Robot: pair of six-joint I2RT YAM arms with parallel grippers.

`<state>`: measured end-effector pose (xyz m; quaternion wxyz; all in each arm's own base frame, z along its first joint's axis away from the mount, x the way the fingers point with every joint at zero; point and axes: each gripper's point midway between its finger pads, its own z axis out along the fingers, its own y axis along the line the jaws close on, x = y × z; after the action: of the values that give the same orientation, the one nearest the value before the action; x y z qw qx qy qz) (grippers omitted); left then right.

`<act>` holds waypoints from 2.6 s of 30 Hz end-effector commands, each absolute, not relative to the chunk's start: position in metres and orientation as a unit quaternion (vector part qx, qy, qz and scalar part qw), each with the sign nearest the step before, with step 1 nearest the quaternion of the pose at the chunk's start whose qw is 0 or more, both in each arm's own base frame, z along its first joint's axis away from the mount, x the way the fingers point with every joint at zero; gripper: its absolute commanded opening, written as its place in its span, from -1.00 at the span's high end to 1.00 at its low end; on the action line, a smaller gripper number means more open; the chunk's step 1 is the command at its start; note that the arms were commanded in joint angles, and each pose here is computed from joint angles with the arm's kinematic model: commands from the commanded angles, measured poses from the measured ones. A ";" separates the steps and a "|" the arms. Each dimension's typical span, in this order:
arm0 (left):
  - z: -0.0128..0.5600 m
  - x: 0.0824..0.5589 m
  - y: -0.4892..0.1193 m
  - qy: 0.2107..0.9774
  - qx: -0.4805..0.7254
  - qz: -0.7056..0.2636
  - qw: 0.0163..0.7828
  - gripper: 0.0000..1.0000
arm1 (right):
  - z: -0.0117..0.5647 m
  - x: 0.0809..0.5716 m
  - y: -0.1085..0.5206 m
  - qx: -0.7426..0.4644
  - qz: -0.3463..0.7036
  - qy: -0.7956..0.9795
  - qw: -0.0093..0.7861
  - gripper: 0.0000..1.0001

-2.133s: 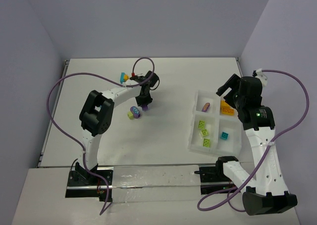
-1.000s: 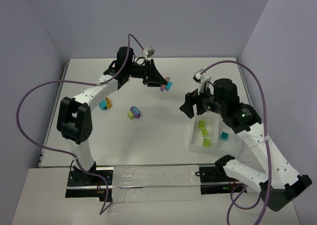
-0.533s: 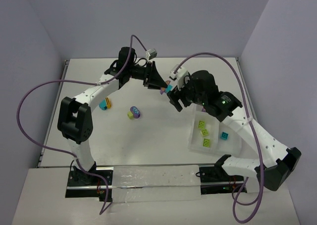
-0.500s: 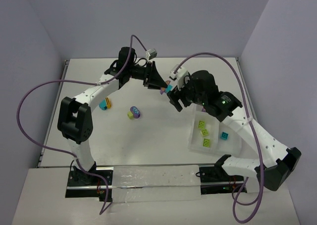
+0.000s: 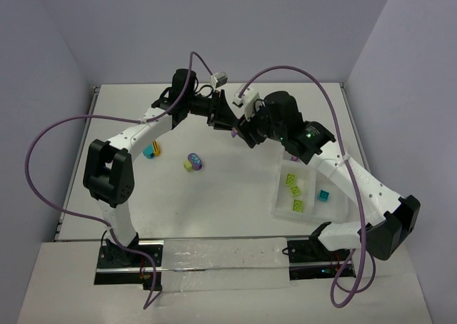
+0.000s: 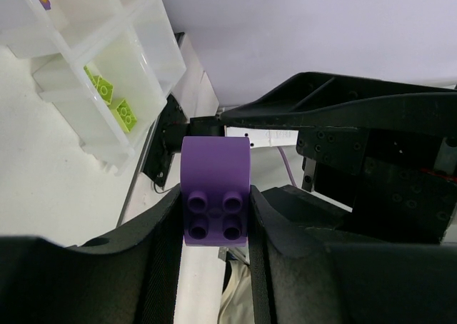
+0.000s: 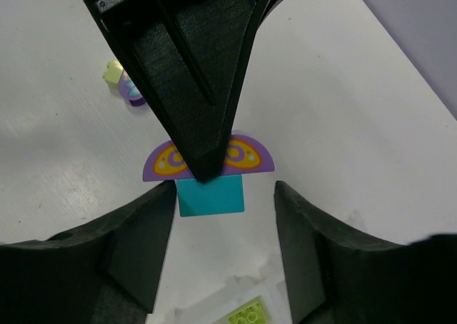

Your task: Sort the legos into containers by color

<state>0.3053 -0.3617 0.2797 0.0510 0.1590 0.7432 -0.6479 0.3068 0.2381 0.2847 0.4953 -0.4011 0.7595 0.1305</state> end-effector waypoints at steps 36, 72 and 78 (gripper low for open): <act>0.248 0.316 -0.408 0.796 0.166 -0.577 0.078 1.00 | 0.200 0.236 -0.029 0.354 -0.030 0.862 0.361 1.00; 0.241 0.297 -0.408 0.803 0.207 -0.553 0.084 0.99 | 0.289 0.268 0.094 0.061 0.309 0.794 0.519 -0.60; 0.266 0.288 -0.402 0.760 0.202 -0.611 0.093 1.00 | 0.315 0.261 0.150 -0.048 0.411 0.773 0.481 -0.55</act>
<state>0.2999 -0.4077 0.2146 0.0617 0.1796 0.8157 -0.5464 0.2614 0.1049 0.2621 0.4647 0.0742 0.8240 0.3155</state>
